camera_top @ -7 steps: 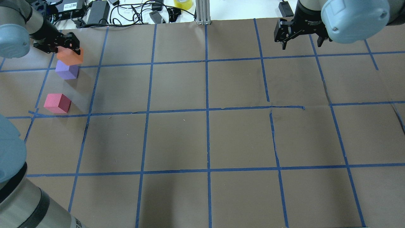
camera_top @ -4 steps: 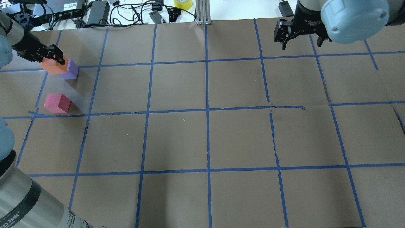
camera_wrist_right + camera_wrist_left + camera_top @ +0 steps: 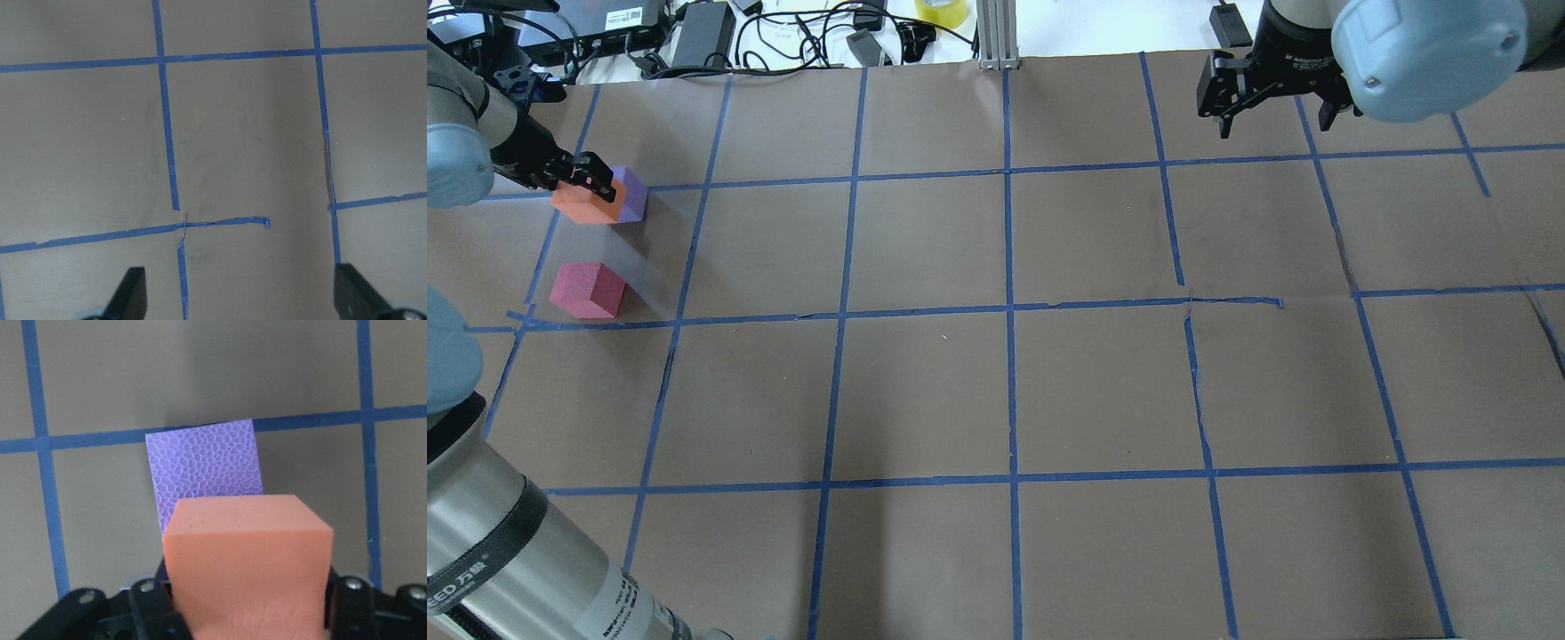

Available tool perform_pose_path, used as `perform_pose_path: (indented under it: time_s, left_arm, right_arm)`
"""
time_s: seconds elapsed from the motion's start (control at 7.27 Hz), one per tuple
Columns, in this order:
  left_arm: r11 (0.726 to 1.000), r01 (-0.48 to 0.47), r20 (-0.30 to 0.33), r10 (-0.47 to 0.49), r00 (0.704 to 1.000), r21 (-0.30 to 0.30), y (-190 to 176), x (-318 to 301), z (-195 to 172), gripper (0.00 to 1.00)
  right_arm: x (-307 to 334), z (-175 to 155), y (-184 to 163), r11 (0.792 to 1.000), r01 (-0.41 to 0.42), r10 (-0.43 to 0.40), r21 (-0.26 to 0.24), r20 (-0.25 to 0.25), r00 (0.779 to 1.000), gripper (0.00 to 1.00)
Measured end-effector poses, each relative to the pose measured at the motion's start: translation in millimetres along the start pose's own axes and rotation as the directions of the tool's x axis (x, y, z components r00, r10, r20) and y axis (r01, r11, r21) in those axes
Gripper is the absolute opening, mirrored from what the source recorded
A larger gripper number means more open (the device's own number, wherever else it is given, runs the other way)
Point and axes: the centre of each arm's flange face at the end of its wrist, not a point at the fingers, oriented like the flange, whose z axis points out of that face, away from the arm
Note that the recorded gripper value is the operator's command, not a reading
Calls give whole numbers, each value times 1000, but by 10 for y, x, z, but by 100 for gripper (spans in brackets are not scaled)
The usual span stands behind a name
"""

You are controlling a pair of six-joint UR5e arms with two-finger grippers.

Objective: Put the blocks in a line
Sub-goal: 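Carry the orange cube with the left gripper toward the purple block, then lower the orange cube between the purple and pink blocks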

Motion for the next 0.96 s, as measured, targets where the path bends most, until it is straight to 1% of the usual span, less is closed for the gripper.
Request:
perform_pose_path:
  time_s: [0.14,0.41,0.55,0.69,0.96]
  left_arm:
    - [1000,-2,14,2,1000,-8,23,-9,-13,0]
    - [1000,-2,21,2,1000,-14,54,-2,-33,0]
    - [1000,5,17,-5,1000,-16,74,-9,-27,0]
    - [1000,14,11,-14,1000,-20,105,-26,-11,0]
    - [999,34,3,-34,999,-32,173,-25,26,0]
  right_arm:
    - [-19,-102,50,1000,1,-1,2,34,999,100]
    - [-98,-288,227,999,6,-1,-37,148,989,100]
    - [-112,-376,304,999,5,3,-41,180,984,100]
    - [-109,-442,356,999,1,7,-41,191,982,100]
    - [-90,-491,400,999,1,6,-38,185,983,100]
